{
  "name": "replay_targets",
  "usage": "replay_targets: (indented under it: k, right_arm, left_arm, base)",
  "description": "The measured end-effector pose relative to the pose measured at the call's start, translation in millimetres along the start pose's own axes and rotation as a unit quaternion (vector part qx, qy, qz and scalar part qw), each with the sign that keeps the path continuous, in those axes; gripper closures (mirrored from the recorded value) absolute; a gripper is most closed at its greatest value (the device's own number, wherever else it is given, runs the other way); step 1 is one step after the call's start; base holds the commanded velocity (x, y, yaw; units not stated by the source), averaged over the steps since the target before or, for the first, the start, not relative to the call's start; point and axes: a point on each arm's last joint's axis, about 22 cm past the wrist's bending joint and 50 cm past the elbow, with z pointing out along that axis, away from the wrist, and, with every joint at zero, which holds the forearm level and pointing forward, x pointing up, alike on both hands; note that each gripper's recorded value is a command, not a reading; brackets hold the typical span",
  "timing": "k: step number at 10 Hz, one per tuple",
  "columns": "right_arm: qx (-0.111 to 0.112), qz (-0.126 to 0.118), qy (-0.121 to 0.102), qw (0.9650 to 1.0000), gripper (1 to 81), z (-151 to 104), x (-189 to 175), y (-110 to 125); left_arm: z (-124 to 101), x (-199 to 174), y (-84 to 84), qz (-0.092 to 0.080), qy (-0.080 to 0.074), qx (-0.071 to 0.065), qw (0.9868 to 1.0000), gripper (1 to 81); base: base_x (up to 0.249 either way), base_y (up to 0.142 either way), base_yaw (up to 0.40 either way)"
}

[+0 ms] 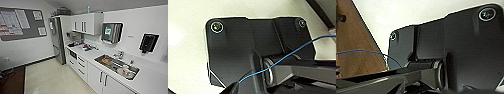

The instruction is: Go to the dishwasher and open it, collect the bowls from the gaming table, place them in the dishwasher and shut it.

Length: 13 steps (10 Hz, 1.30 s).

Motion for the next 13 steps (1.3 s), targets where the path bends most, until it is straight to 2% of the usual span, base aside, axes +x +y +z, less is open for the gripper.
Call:
replay_targets:
  k: [1,3,4,13]
  right_arm:
    - [0.003,-0.004,-0.001,1.0,1.0,0,0,-2]
    - [0.004,-0.006,-0.001,1.0,1.0,1,-1,-3]
    - [0.004,-0.006,-0.002,1.0,1.0,1,-2,-3]
    - [0.003,-0.008,-0.004,1.0,1.0,-1,-5,-1]
  left_arm:
    - [-3,0,-0.6,0.0,0.0,-0.004,1.0,1.0]
    - [-3,1,16.7,-0.001,0.002,-0.024,0.9997,1.0]
    - [-3,2,18.9,-0.001,0.002,-0.027,0.9996,1.0]
    - [-4,-2,14.4,-0.002,-0.002,-0.024,0.9997,1.0]
  base:
    - [0.0,0.0,0.335]
    - [0.0,0.0,0.336]
    - [0.0,0.0,0.336]
    - [0.0,0.0,0.336]
